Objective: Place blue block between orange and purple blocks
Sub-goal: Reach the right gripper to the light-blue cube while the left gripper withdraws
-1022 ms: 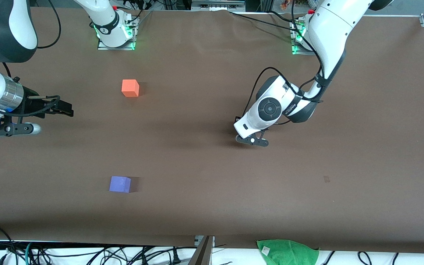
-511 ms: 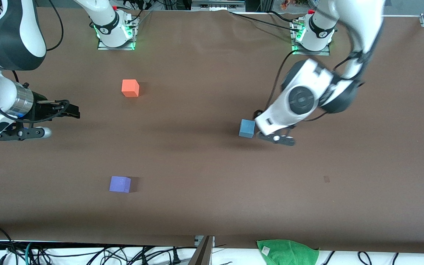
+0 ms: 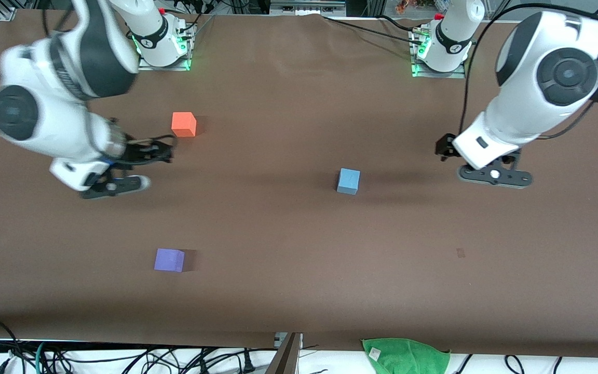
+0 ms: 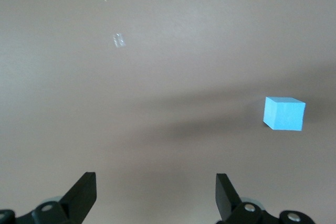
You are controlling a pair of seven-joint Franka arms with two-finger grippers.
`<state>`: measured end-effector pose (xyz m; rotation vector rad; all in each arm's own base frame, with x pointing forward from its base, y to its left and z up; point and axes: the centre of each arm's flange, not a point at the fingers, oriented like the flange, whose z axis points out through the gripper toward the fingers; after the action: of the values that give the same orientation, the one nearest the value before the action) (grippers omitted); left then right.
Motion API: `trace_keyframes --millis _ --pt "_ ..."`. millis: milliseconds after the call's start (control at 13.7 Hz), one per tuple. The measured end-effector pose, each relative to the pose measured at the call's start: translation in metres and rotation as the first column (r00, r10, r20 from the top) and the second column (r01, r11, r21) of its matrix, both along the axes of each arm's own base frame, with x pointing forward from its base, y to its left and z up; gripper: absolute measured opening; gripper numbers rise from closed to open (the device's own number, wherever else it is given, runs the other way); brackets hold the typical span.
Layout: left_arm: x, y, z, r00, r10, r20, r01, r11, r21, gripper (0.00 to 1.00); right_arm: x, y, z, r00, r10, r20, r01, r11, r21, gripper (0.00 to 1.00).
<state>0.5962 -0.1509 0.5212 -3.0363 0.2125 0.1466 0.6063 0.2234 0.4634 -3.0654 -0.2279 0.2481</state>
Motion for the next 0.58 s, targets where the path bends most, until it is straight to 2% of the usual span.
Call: trace_keyframes --millis 292,584 --pt "0.003 -0.003 0.007 1.0 -0.011 0.012 0.011 1.0 0.0 1.0 -0.028 0.136 -0.058 0.992 -0.107 0.071 0.107 0.994 0.005 1.0" --pt "0.019 0.005 0.014 0.999 0.005 0.039 -0.004 1.0 -0.018 1.0 -0.07 0.243 -0.12 0.962 -0.239 0.134 0.233 0.971 0.061 1.0"
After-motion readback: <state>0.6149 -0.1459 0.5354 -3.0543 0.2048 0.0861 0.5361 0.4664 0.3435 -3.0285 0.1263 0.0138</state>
